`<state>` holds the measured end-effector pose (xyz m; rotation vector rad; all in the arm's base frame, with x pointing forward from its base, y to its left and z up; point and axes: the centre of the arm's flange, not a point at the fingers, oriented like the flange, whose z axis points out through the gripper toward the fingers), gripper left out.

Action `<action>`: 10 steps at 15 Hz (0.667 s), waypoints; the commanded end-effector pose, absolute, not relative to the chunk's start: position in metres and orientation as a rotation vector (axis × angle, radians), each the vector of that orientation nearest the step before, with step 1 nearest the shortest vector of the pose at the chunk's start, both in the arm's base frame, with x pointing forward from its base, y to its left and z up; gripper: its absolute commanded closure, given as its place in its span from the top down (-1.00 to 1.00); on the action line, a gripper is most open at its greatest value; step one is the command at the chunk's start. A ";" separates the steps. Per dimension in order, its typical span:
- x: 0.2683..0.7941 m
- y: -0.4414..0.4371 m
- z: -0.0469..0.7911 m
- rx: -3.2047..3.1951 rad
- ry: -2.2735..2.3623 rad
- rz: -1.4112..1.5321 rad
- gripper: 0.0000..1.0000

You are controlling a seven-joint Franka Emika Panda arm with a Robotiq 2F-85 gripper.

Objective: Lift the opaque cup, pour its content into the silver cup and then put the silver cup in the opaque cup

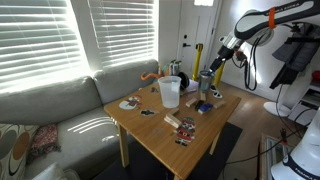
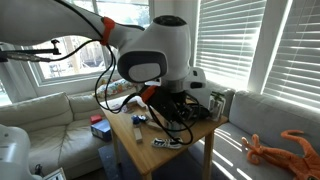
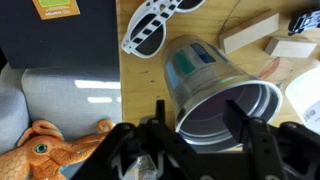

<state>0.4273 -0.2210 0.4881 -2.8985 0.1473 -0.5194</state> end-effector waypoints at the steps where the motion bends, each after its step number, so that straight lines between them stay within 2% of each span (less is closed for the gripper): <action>1: 0.432 -0.223 0.480 -2.892 0.182 -0.518 -0.33; 4: 0.431 -0.228 0.480 -2.890 0.199 -0.506 -0.77; 6: 0.428 -0.231 0.483 -2.888 0.209 -0.510 -0.98; 10: 0.413 -0.239 0.507 -2.886 0.224 -0.559 -0.98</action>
